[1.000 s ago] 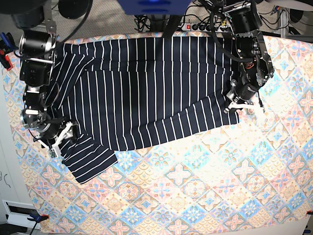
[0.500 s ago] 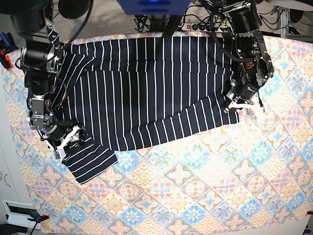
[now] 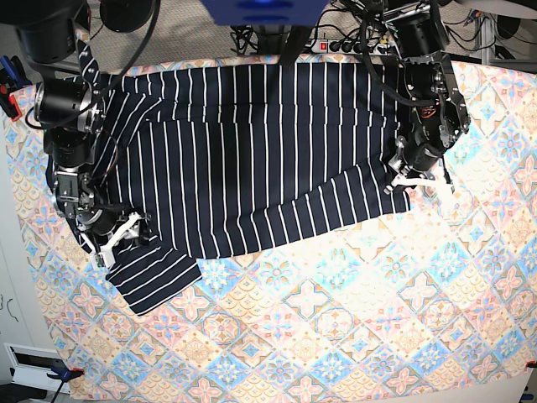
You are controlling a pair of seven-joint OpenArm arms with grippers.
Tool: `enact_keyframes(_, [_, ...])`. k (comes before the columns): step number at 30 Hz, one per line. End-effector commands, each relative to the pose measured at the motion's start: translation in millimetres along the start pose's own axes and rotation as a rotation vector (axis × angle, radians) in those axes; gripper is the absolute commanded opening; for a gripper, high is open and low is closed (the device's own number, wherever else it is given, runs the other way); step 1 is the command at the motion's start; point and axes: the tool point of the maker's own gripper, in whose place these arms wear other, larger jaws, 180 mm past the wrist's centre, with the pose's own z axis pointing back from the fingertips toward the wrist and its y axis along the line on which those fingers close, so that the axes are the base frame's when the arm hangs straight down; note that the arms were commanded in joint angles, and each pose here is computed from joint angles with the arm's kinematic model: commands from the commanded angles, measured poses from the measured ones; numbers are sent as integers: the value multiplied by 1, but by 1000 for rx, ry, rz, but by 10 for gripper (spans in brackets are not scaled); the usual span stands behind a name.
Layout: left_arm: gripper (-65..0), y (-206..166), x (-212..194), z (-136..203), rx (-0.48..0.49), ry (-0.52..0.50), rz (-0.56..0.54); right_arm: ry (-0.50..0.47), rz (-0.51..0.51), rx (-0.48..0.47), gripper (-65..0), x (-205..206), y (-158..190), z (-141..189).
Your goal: Fold the T-shirt properly
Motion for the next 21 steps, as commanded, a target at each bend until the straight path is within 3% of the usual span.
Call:
enact_keyframes(1, [-650, -8, 13, 2, -27, -33, -13, -78, 7, -42, -274, 29, -17, 5])
enact_keyframes(13, [-650, -9, 12, 2, -28, -33, -12, -71, 3, -72, -288, 24, -23, 6])
enact_keyframes(16, [-650, -9, 12, 2, -28, -33, -12, -48, -11, -66, -360, 14, -20, 4])
enact_keyframes(21, [-650, -9, 12, 2, -29, -33, -11, -9, -38, -61, -533, -3, -18, 3])
